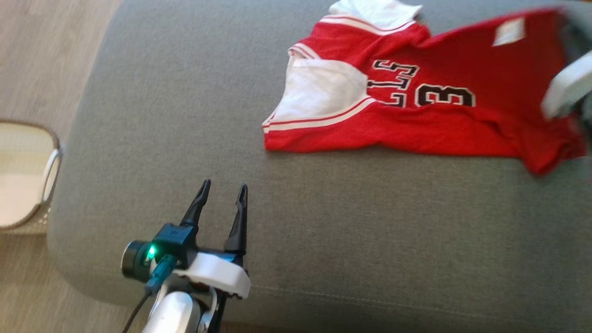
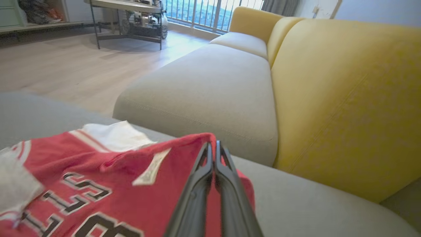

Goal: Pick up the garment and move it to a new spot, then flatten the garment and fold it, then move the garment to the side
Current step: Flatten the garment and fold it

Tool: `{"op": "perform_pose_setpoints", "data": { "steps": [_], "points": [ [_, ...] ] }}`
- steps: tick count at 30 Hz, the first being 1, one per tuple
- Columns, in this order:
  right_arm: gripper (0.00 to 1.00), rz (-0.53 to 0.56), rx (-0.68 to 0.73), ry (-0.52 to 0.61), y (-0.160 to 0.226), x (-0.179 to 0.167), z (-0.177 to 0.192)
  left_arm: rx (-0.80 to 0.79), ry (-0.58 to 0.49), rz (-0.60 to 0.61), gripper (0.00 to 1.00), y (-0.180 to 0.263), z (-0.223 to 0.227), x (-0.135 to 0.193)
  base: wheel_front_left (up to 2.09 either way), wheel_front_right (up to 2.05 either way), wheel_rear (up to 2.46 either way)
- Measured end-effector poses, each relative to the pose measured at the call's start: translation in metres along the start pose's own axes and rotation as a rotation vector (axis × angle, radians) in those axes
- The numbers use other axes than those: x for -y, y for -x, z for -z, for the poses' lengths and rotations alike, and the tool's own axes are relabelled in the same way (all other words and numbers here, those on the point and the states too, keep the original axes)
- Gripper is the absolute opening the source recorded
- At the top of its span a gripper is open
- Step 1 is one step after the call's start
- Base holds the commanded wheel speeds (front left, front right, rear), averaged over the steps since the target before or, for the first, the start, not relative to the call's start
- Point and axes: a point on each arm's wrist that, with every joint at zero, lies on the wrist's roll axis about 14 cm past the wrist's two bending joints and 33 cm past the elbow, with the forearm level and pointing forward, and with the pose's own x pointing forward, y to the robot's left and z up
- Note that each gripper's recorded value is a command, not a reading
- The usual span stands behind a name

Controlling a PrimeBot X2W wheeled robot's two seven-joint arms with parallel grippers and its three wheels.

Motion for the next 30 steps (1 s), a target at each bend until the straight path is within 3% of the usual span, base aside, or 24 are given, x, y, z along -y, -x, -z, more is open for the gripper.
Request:
{"op": "perform_pose_setpoints", "data": {
  "steps": [4, 5, 6, 11, 16, 23, 30],
  "points": [
    [0.0, 0.064, -0.017, 0.038, -0.03, 0.035, -0.014, -0.016, -0.008, -0.009, 1.0, -0.006, 0.004, -0.004, 0.0, 0.0, 0.0],
    [0.96, 0.08, -0.035, 0.04, -0.035, 0.042, -0.01, -0.021, -0.01, -0.013, 1.0, -0.007, 0.006, -0.006, 0.0, 0.0, 0.0],
    [1.0, 0.097, -0.062, 0.038, -0.04, 0.05, -0.005, -0.028, -0.012, -0.017, 1.0, -0.009, 0.008, -0.007, 0.0, 0.0, 0.0],
    [1.0, 0.129, -0.166, 0.041, -0.06, 0.058, 0.027, -0.056, -0.014, -0.034, 1.0, -0.014, 0.016, -0.013, 0.0, 0.0, 0.0],
    [1.0, 0.061, -0.153, 0.029, -0.067, 0.02, 0.041, -0.068, -0.013, -0.055, 1.0, -0.016, 0.02, -0.017, 0.0, 0.0, 0.0],
    [1.0, 0.032, -0.062, -0.045, -0.046, -0.005, 0.019, -0.009, -0.019, -0.025, 1.0, -0.026, 0.003, -0.009, 0.0, 0.0, 0.0],
    [1.0, 0.018, -0.019, -0.117, -0.001, -0.023, 0.01, 0.067, -0.032, 0.018, 1.0, -0.037, -0.02, 0.002, 0.0, 0.0, 0.0]
  ]
}}
